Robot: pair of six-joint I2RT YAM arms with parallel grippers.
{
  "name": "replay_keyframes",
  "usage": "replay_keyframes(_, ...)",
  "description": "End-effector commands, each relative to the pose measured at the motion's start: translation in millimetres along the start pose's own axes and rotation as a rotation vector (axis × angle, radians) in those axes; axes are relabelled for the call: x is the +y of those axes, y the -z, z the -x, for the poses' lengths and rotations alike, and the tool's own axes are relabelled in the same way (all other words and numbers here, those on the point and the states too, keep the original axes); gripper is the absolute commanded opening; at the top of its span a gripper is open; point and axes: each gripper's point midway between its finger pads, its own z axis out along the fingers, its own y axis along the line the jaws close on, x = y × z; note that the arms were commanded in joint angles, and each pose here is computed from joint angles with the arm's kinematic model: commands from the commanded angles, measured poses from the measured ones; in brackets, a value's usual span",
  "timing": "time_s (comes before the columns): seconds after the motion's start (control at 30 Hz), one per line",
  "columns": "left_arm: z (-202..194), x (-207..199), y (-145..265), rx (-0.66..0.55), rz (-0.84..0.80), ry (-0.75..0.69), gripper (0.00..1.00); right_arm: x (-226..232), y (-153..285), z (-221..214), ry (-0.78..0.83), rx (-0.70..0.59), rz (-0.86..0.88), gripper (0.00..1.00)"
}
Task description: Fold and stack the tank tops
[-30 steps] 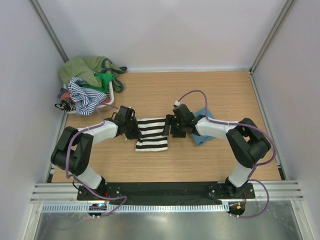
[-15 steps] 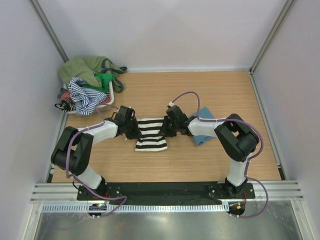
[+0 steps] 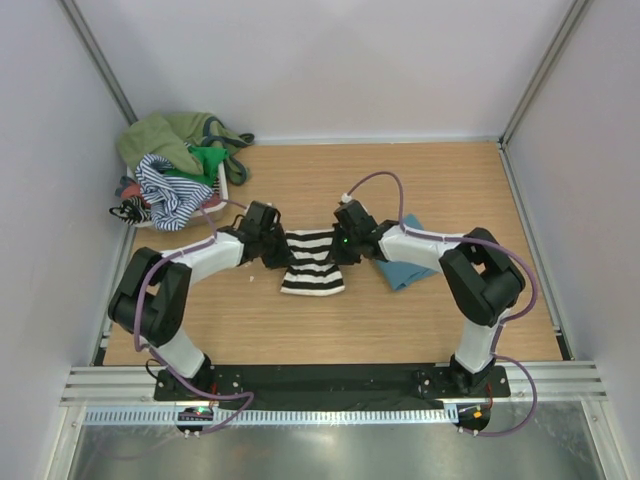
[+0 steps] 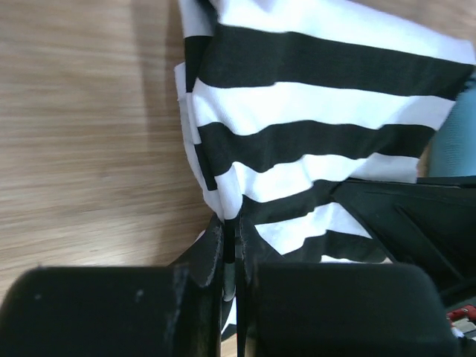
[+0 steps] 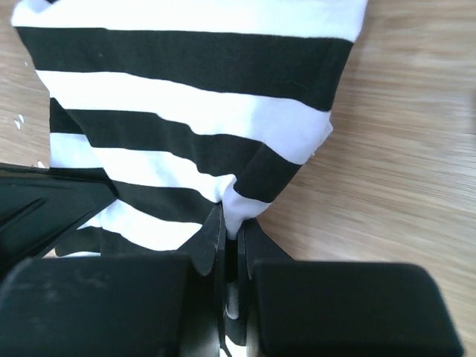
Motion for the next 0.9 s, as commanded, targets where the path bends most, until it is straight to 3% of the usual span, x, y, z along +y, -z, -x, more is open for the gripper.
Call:
replay_keyframes(0.0,15,-50,12,-0.055,-0.106,-0.015,0.0,6,39,43,0.023,-0.104,-0.004,0.01)
replay_keyframes(0.43,10,-131,31,-0.125,-0.216,-0.06,0.0,-24,96,81,0.032,-0.151,-0.028,0.01)
replay_keyframes(0.6,-4,-168,30,-0.132,-0.253,-0.1,0.0,-43,122,93,0.012,-0.172,-0.026,0.01)
replay_keyframes(0.87,-35,-225,14,-0.11,-0.301,-0.14,0.0,-85,153,109,0.044,-0.176,-0.158,0.01)
